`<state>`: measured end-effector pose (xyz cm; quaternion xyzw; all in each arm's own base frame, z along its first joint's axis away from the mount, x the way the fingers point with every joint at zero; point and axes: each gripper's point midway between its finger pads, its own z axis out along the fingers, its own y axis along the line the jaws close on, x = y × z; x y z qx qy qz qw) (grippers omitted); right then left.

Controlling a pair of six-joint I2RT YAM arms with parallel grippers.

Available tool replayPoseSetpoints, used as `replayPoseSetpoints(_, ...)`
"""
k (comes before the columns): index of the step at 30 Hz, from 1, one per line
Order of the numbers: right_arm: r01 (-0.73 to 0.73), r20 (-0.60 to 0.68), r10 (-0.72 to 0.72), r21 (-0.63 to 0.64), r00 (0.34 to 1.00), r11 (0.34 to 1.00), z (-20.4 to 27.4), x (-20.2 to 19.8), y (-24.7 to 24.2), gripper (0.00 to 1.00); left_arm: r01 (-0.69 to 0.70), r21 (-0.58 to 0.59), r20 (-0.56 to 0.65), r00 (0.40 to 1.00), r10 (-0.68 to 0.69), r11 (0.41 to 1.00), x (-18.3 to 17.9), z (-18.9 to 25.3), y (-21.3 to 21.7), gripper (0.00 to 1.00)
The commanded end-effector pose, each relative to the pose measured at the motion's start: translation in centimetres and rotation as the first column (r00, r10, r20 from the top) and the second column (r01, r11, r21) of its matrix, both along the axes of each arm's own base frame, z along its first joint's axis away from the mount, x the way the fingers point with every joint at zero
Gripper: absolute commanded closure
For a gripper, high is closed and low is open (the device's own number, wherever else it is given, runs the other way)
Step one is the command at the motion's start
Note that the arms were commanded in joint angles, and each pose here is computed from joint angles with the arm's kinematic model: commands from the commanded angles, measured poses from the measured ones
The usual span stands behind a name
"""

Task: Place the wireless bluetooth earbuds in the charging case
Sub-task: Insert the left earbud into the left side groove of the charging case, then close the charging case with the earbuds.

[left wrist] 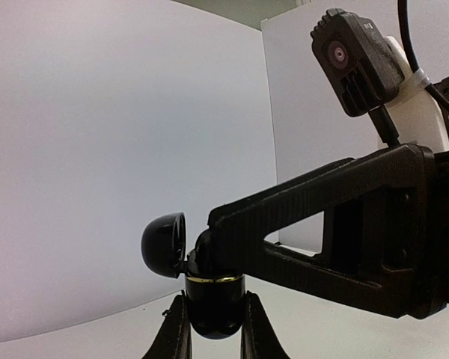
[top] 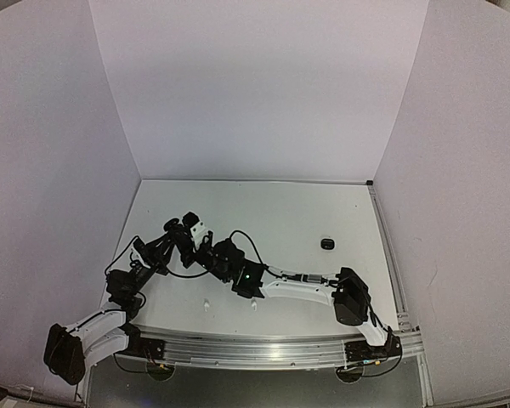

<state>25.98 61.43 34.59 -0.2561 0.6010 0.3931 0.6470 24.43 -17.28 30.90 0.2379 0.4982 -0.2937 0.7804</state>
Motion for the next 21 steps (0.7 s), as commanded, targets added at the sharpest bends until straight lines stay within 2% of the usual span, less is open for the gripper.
replayPoseSetpoints(1, 0.029, 0.005, -0.029, -0.009, 1.000, 1.000, 0.0, 0.3, -0.2, 0.80, 0.001, -0.047, 0.118, 0.993, 0.004, 0.999, -0.9, 4.0, 0.3, 1.00)
replayPoseSetpoints(5, 0.028, 0.011, -0.028, -0.003, 1.000, 1.000, 0.5, 0.3, -0.3, 0.80, 0.008, -0.043, 0.116, 0.993, -0.003, 0.999, -1.0, 3.9, 0.3, 1.00)
replayPoseSetpoints(11, 0.015, 0.019, -0.015, 0.006, 1.000, 1.000, 1.5, 0.0, -0.5, 0.70, 0.006, -0.042, 0.105, 0.994, -0.002, 0.999, -0.9, 3.8, 0.3, 1.00)
replayPoseSetpoints(17, -0.008, 0.053, 0.007, 0.033, 0.999, 0.999, 4.8, -1.2, -1.4, 0.61, -0.008, -0.030, 0.011, 1.000, 0.008, 1.000, 0.3, 2.5, 0.1, 1.00)
replayPoseSetpoints(21, 0.023, 0.091, -0.025, 0.022, 0.996, 0.999, 6.2, -1.2, -2.5, 0.55, 0.000, -0.025, -0.010, 1.000, 0.000, 1.000, 0.5, 2.1, -0.1, 1.00)
